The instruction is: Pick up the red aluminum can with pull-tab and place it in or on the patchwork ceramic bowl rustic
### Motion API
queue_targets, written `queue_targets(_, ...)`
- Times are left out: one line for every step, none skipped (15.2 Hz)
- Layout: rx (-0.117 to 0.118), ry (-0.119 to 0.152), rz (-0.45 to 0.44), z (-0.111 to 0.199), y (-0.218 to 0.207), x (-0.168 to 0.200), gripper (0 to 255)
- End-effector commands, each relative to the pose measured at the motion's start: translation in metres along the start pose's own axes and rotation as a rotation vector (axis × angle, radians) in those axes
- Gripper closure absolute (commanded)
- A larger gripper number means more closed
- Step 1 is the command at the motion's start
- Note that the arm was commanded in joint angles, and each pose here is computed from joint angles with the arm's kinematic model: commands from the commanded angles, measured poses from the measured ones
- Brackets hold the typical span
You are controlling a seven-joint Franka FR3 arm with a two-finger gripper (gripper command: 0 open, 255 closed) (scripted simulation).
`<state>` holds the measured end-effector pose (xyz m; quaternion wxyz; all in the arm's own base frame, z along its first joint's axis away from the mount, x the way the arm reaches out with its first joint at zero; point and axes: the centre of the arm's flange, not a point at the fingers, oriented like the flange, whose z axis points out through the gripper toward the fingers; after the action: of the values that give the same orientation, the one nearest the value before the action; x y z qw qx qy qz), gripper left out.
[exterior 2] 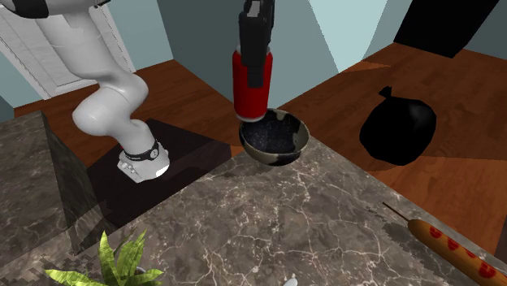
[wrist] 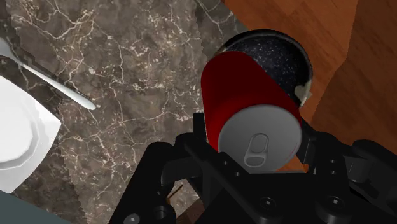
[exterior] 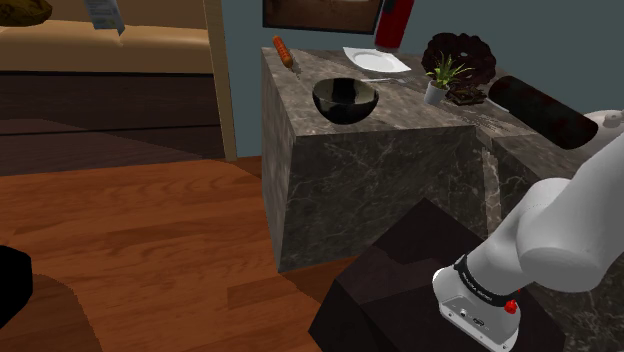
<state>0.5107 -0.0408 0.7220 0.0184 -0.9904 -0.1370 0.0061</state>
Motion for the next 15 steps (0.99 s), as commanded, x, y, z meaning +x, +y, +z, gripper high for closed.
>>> queue_targets(0.0,0.0,0.001,0.0,-0.025,0.014,255)
queue_targets(0.0,0.0,0.001,0.0,-0.037,0.02,255)
queue_targets(0.0,0.0,0.001,-0.001,-0.048,0.027,255)
queue_targets(0.0,0.0,0.001,-0.002,-0.06,0.034,255)
queue_targets(0.0,0.0,0.001,-0.002,-0.073,0.041,255)
queue_targets(0.0,0.0,0.001,0.003,-0.073,0.041,255)
queue_targets(0.0,0.0,0.001,0.008,-0.073,0.041,255)
queue_targets(0.0,0.0,0.001,0.013,-0.072,0.041,255)
queue_targets(0.0,0.0,0.001,0.019,-0.072,0.042,255)
queue_targets(0.0,0.0,0.001,0.024,-0.072,0.042,255)
queue_targets(0.0,0.0,0.001,0.029,-0.072,0.042,255)
queue_targets(0.0,0.0,0.001,0.034,-0.072,0.042,255)
queue_targets(0.0,0.0,0.001,0.04,-0.071,0.042,255)
queue_targets(0.0,0.0,0.001,0.045,-0.071,0.042,255)
queue_targets(0.0,0.0,0.001,0.05,-0.071,0.042,255)
